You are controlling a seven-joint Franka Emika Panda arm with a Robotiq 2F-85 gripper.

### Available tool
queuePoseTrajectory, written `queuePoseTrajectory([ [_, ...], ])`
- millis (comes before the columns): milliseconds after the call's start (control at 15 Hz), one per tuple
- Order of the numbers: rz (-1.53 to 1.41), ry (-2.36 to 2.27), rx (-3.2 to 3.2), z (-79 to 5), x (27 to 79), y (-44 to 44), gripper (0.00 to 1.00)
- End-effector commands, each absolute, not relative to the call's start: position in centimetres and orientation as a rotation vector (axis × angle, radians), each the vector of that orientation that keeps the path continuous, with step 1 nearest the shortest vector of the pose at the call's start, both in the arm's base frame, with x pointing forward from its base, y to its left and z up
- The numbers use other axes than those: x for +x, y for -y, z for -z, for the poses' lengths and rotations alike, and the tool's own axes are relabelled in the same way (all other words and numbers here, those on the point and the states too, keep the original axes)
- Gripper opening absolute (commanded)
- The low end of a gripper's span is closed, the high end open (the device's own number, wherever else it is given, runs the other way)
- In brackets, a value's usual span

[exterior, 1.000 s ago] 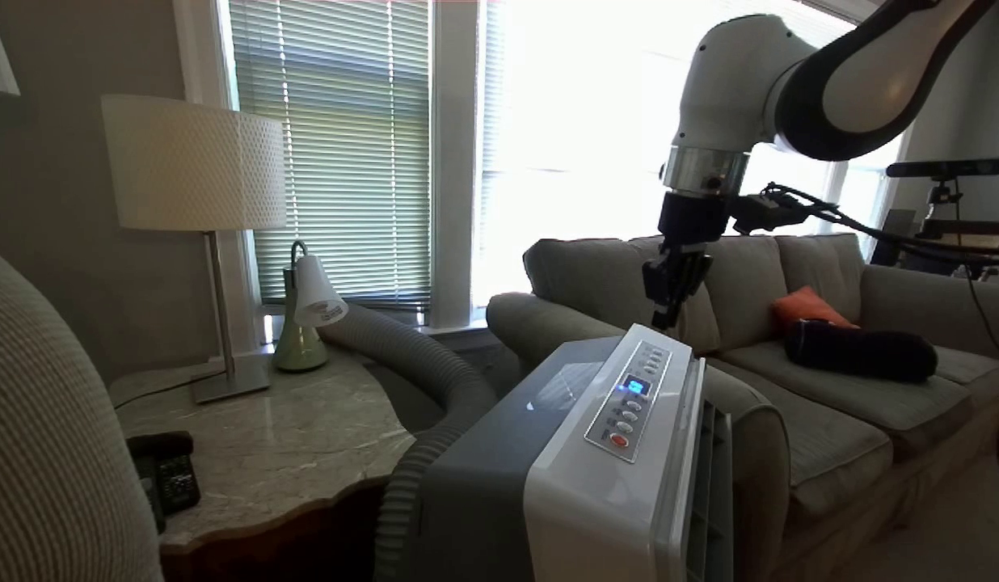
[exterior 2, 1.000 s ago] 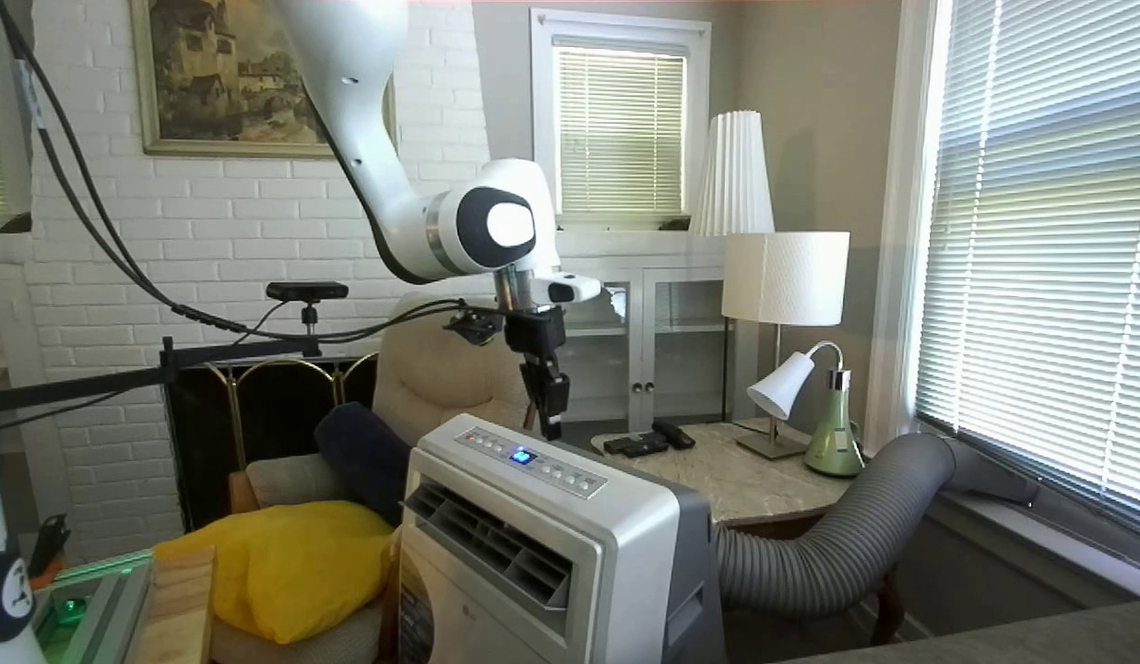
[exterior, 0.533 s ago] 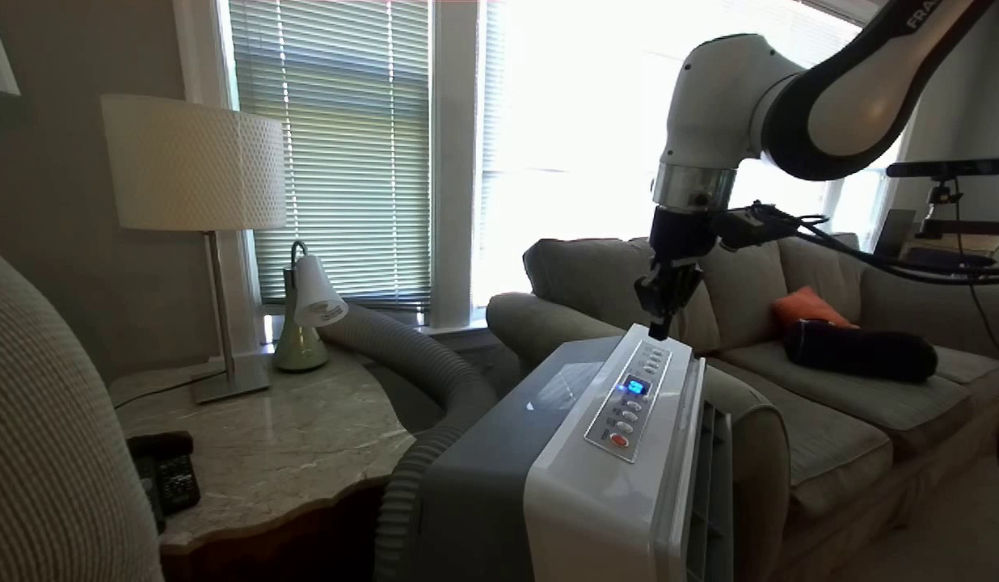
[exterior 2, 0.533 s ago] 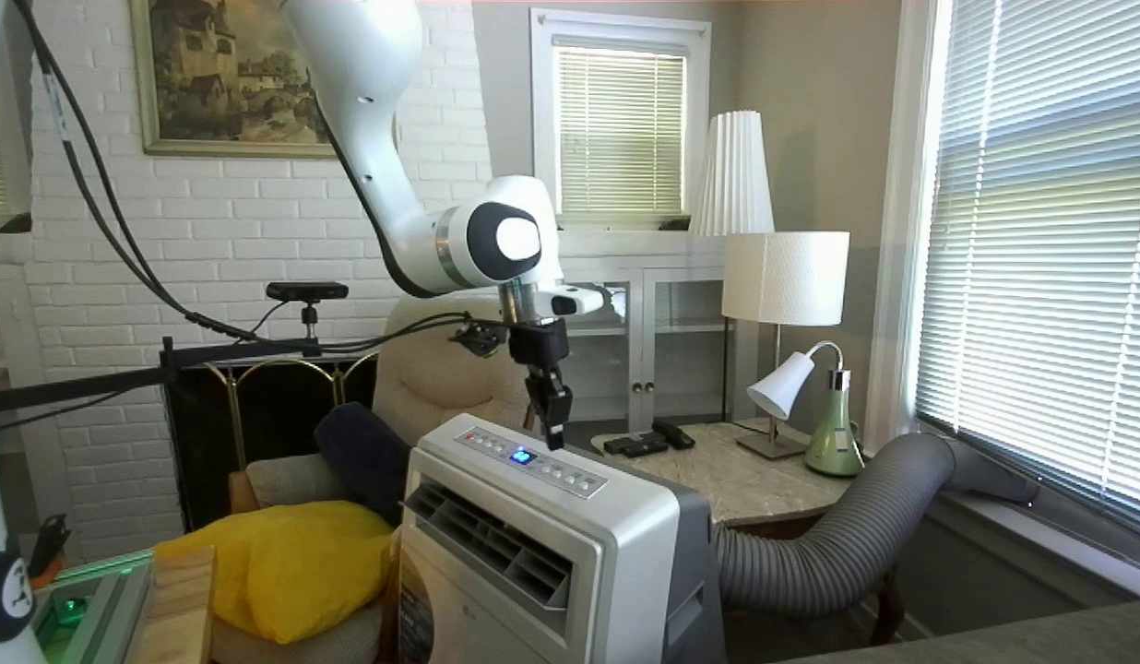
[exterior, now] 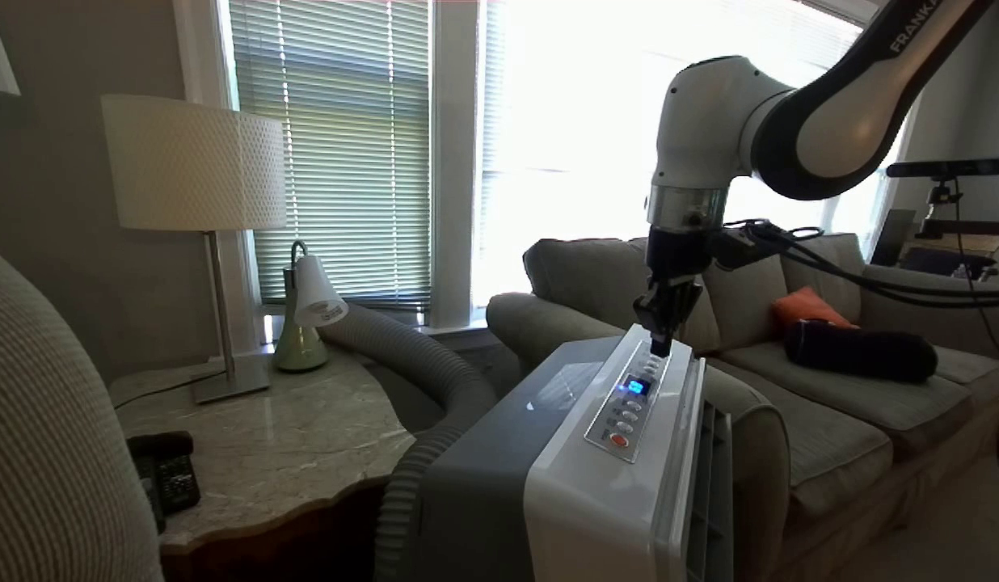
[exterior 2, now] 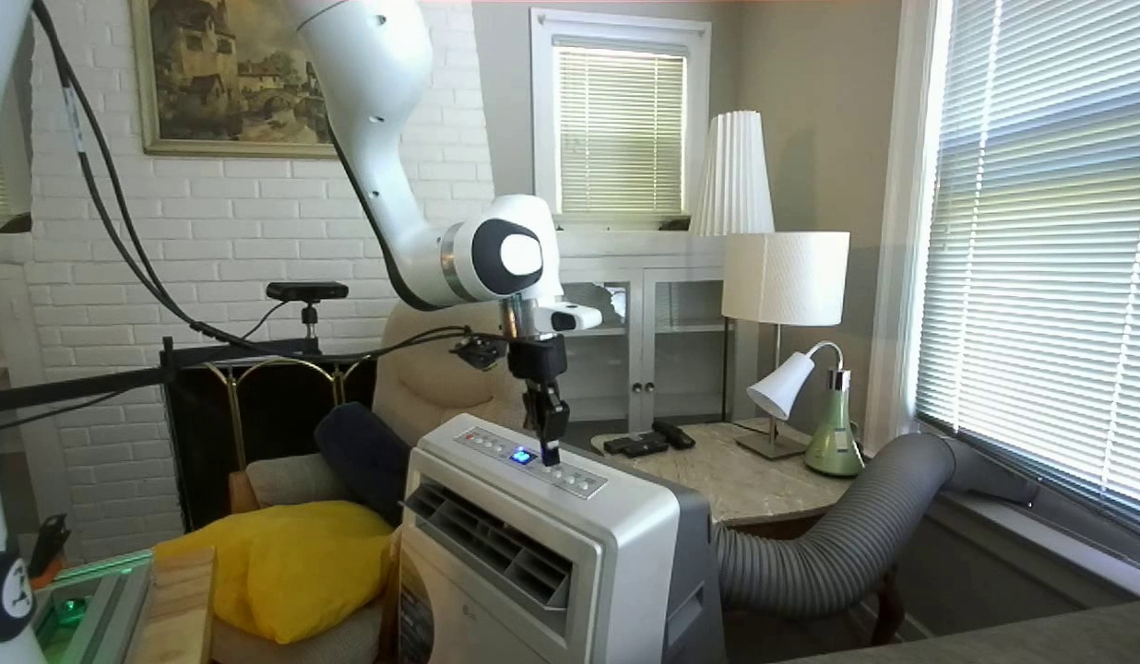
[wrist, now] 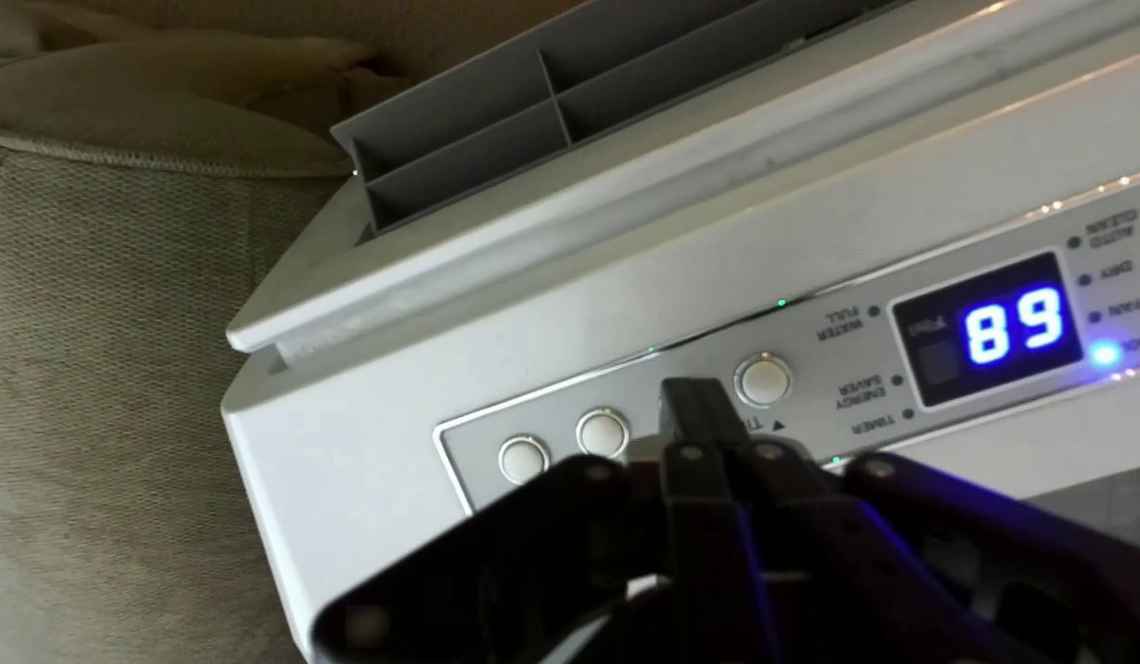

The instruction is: Press the second button from the right on the air conditioner.

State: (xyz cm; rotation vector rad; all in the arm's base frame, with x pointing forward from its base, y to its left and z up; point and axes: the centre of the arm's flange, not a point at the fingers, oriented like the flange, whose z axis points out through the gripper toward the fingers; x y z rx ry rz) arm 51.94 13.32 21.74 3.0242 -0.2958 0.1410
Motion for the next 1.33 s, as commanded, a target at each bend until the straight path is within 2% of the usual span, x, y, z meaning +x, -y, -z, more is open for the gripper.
queuePoseTrajectory([
  [0, -0.126, 0.297, 2.990, -21.2, 52.5, -13.9, 0.00],
  [1267, -0.108, 0.273, 2.985, -19.9, 53.1, -14.5, 0.00],
])
